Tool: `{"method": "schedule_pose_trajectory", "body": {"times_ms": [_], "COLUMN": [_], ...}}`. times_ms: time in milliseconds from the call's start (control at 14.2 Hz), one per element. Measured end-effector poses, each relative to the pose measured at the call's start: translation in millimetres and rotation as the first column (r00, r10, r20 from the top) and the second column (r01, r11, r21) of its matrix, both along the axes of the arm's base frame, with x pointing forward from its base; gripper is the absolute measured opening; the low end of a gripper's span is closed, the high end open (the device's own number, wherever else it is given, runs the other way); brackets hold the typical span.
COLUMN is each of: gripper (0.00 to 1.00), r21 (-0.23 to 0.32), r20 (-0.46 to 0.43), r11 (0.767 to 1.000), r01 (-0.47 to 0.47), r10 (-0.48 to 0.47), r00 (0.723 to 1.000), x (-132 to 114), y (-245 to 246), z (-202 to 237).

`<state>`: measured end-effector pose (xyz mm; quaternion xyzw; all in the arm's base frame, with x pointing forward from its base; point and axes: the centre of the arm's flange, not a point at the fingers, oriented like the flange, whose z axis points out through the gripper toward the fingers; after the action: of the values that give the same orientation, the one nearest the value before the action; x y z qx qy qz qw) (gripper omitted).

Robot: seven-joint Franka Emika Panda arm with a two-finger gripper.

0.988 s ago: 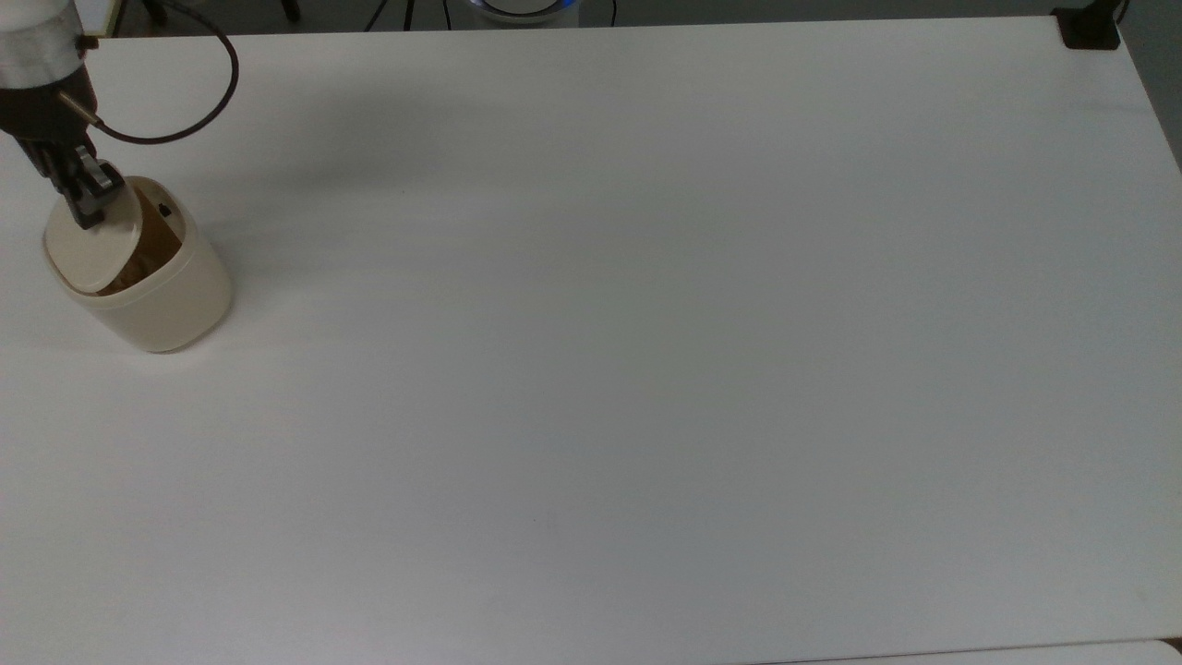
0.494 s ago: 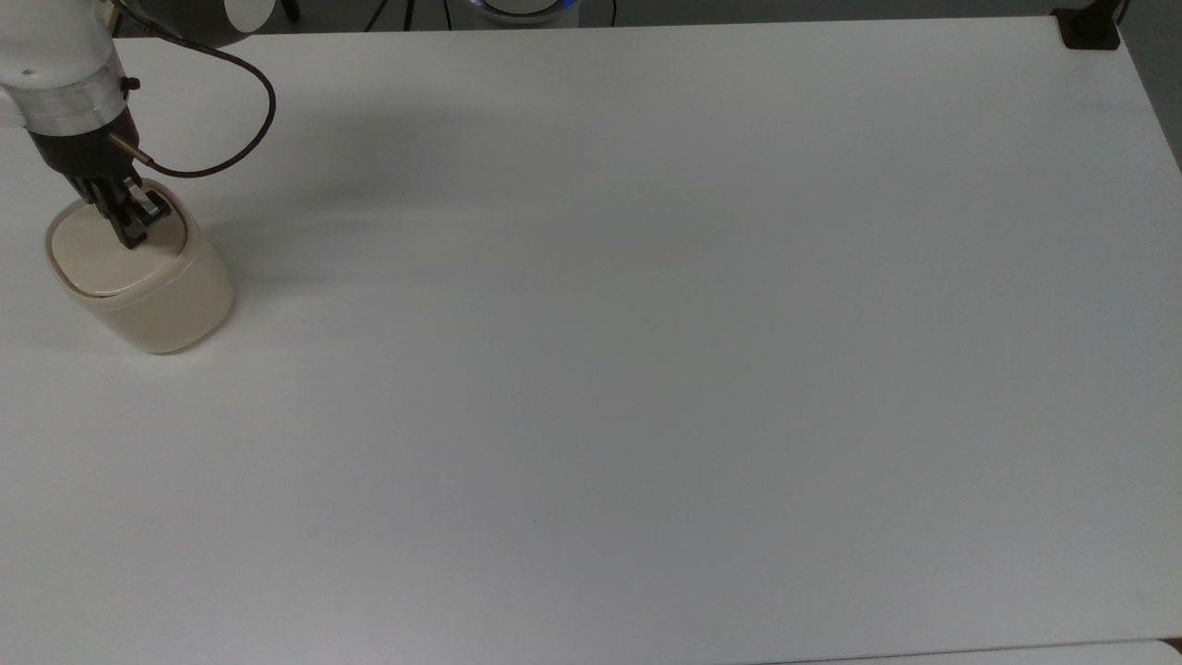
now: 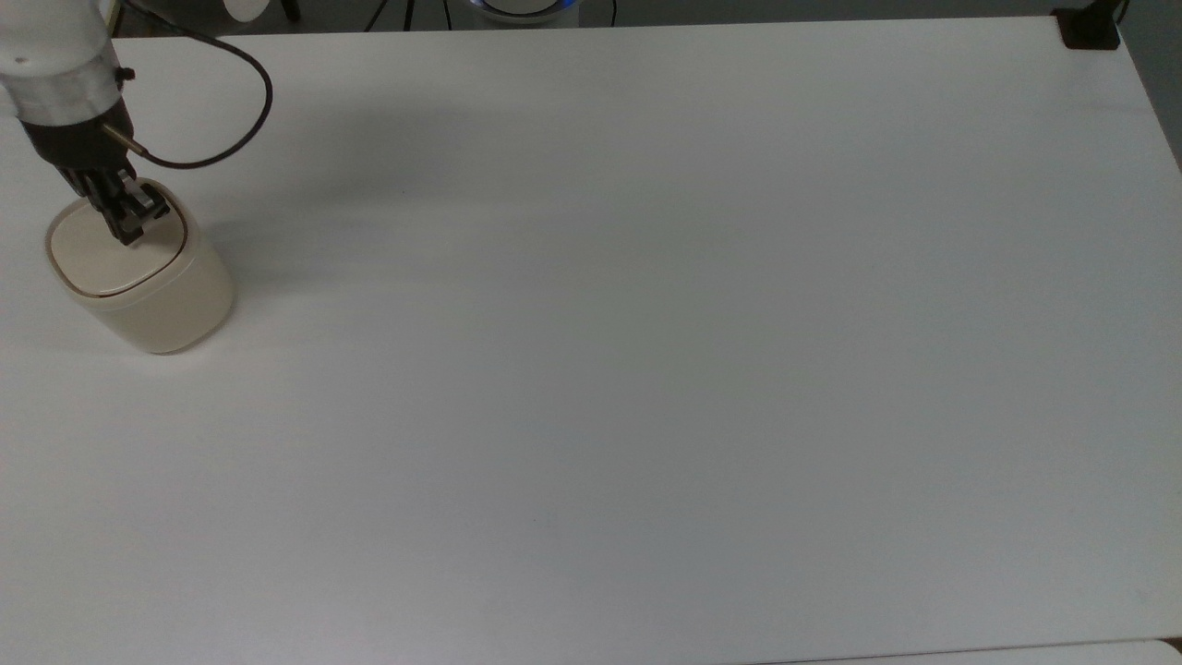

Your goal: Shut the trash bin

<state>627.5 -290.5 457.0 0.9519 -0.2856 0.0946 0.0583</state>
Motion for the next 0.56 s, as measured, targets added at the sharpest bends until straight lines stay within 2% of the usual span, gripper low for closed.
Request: {"method": "schedule_pose_trajectory", "body": {"times_ms": [353, 494, 565], "gripper": [0.19, 0.40, 0.56], "r21": [0.015, 0.047, 0.070], "r20": [0.021, -0.001, -0.033], "r11": [1.000, 0.999, 0.997], "r01": [0.009, -0.003, -0.039], "r10": [-0.010, 0.003, 0.041], "r00": [1.000, 1.000, 0.999], "x": [-20, -35, -40], "y": [9, 24, 43], "z": [73, 103, 113]}}
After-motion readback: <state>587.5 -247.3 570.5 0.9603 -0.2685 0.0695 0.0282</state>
